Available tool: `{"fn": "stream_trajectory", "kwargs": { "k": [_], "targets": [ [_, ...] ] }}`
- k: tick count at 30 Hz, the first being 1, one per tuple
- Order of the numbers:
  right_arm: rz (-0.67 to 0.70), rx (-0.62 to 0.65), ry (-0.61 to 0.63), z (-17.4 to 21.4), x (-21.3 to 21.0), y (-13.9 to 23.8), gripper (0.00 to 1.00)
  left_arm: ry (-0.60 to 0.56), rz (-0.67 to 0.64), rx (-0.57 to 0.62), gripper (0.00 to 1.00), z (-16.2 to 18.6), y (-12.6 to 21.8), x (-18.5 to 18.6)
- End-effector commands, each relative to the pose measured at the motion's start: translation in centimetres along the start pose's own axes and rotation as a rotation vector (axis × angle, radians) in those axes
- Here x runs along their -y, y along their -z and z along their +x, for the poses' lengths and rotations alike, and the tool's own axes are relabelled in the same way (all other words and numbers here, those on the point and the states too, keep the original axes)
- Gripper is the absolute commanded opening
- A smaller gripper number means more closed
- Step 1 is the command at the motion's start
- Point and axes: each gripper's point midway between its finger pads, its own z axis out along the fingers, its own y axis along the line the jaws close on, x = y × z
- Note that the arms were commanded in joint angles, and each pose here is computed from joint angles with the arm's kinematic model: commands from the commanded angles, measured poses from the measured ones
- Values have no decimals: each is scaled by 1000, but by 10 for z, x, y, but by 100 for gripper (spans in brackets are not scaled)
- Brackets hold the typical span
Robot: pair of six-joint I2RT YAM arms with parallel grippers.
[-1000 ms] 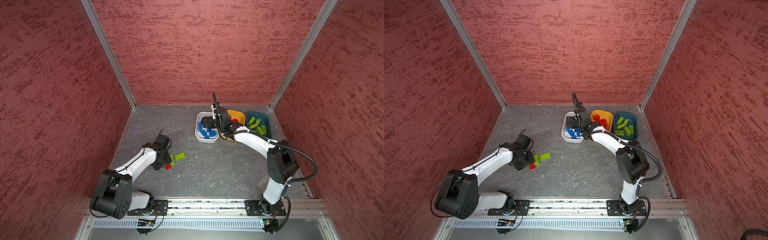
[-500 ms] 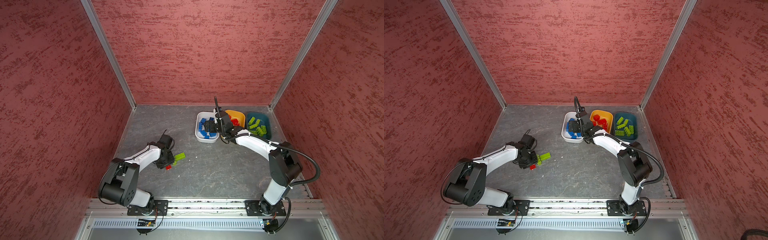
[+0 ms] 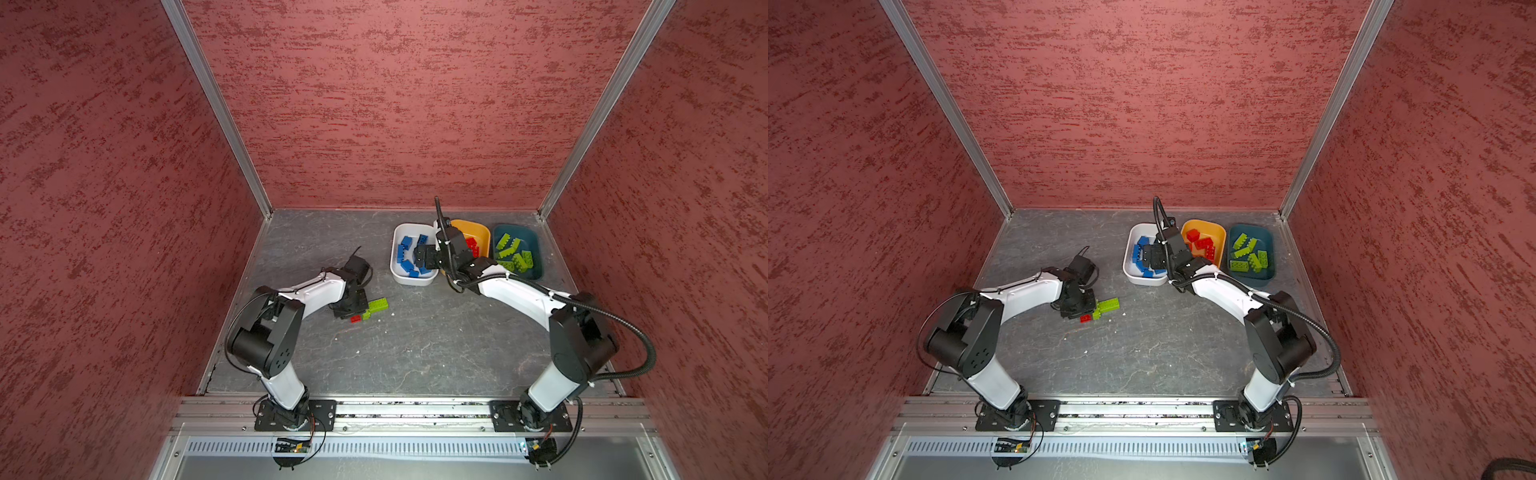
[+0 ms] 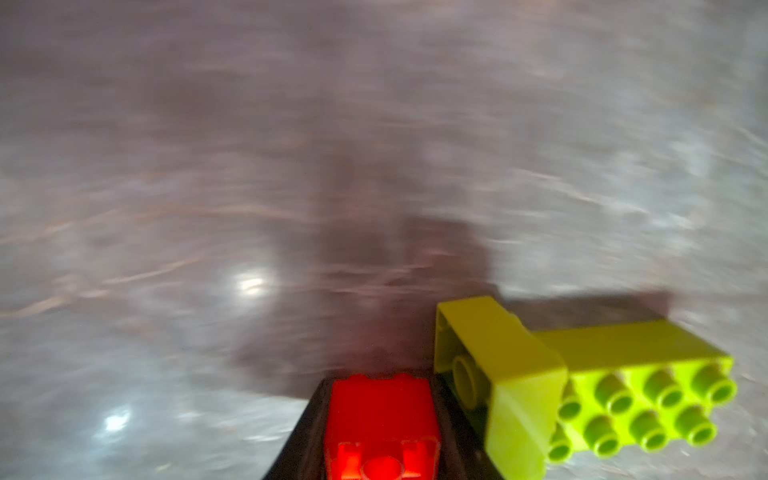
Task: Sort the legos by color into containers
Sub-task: 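Carry red brick with left gripper over the yellow bin while right gripper withdraws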
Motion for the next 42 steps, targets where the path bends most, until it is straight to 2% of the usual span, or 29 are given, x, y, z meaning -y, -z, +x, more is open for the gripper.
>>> {"fn": "stream_trajectory", "kwargs": {
  "k": [1,10,17,20,28,37,42],
  "targets": [
    [55,75,-12,-13,16,18,99,-116,-6,23,23,-1,8,26],
    [141,147,-171,-2,70,53,99,-303,197,103,24,-9,59,118],
    [277,251,-332,2,132,92,99,-383,461,175,25,-27,104,198],
    [335,275,-425,8,156,107,99,-408,564,190,25,-38,112,231],
    [374,253,-460,22,174,116,99,-441,684,229,25,-72,108,295],
    [374,275,-420,15,175,128,99,-429,686,273,25,-110,82,335],
    [373,279,-404,12,174,131,99,-420,690,317,29,-128,73,352]
  ]
}}
